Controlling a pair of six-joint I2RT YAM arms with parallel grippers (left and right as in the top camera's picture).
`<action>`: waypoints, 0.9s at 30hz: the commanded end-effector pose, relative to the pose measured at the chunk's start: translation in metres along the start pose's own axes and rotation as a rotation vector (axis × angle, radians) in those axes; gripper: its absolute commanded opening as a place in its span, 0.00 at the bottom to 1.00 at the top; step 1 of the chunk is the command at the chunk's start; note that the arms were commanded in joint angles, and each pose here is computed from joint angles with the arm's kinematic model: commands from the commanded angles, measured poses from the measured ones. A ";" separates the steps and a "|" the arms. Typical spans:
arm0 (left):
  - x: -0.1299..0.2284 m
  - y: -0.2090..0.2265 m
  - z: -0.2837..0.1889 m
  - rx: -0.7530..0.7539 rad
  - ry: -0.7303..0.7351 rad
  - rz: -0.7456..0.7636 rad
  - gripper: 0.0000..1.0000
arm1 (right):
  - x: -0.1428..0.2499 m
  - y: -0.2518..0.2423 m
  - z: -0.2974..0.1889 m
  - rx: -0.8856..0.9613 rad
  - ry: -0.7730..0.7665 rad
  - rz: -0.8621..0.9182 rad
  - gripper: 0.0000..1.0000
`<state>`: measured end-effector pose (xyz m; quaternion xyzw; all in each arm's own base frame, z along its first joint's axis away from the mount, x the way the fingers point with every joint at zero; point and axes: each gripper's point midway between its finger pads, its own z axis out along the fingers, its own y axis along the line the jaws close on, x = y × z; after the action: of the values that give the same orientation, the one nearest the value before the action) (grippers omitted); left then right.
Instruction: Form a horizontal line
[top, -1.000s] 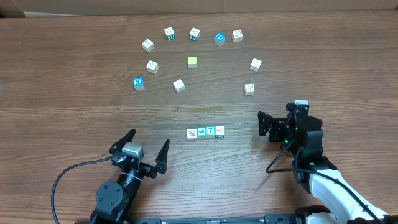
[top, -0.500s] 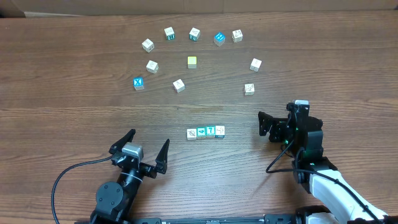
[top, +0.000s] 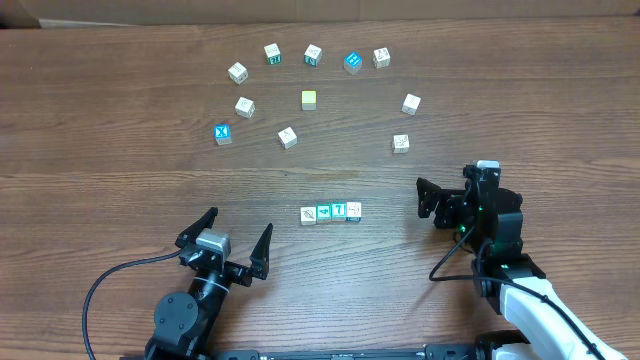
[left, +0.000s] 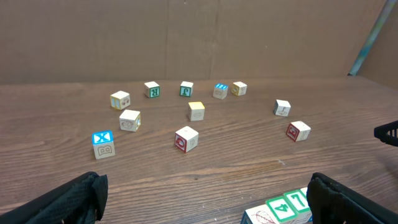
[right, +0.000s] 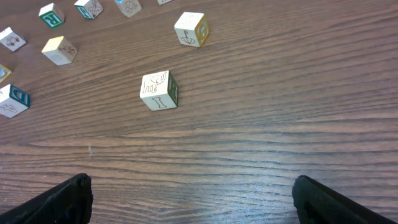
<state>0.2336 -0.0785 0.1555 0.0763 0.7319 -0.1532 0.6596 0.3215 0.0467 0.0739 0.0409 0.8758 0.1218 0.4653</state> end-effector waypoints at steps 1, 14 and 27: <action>0.000 0.002 0.000 -0.007 -0.007 0.021 1.00 | -0.001 0.000 -0.005 -0.006 -0.023 -0.015 1.00; 0.000 0.002 0.000 -0.007 -0.006 0.021 0.99 | -0.004 -0.001 -0.030 -0.042 -0.172 -0.026 1.00; 0.000 0.002 0.000 -0.007 -0.007 0.021 1.00 | 0.001 -0.005 -0.044 -0.057 -0.224 -0.020 1.00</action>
<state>0.2336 -0.0786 0.1555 0.0764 0.7318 -0.1533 0.6596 0.2889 0.0339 0.0960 0.0376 0.8180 0.1362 0.5575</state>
